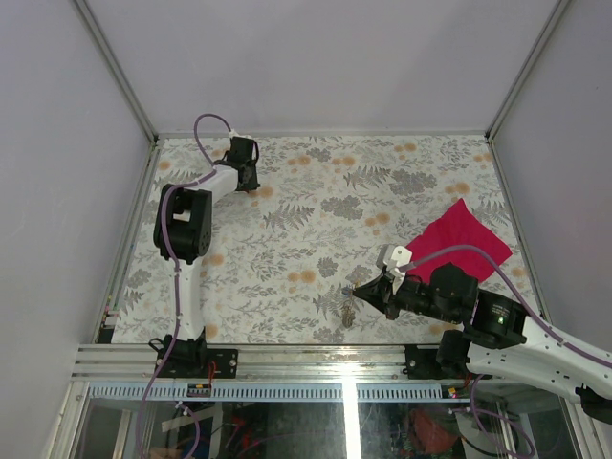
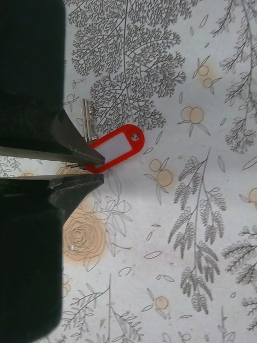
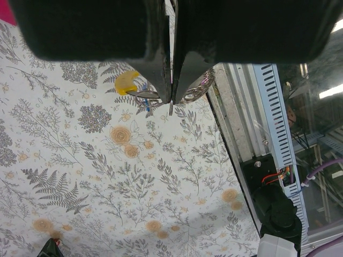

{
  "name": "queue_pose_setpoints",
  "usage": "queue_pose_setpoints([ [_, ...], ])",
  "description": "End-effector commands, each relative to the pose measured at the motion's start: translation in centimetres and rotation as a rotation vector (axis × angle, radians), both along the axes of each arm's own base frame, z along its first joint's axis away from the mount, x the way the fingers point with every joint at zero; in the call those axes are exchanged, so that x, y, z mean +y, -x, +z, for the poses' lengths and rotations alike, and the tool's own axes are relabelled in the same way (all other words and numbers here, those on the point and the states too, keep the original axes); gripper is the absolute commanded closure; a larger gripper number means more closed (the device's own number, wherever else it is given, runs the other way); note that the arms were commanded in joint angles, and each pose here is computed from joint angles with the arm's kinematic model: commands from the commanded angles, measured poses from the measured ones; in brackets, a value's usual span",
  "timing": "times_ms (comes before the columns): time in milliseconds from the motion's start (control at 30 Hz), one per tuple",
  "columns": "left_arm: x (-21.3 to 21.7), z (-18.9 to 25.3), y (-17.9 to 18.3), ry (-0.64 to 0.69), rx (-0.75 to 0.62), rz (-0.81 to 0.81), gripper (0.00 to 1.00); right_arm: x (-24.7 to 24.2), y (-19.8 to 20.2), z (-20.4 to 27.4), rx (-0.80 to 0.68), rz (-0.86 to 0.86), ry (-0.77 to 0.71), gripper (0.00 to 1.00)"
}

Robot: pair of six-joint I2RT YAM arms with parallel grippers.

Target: Put the keys on the keyring

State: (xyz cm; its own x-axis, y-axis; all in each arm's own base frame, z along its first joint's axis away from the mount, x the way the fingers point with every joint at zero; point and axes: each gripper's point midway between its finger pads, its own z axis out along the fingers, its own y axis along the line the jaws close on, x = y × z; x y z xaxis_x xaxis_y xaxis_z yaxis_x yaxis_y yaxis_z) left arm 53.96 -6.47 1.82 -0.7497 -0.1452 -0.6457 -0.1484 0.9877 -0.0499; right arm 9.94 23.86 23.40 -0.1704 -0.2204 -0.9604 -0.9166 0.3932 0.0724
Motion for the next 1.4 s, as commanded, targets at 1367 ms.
queue_pose_setpoints([
  [1367, -2.7, 6.3, 6.2, -0.014, -0.107, -0.263, 0.62, 0.7, 0.2, 2.8, -0.018, 0.013, -0.106, 1.0],
])
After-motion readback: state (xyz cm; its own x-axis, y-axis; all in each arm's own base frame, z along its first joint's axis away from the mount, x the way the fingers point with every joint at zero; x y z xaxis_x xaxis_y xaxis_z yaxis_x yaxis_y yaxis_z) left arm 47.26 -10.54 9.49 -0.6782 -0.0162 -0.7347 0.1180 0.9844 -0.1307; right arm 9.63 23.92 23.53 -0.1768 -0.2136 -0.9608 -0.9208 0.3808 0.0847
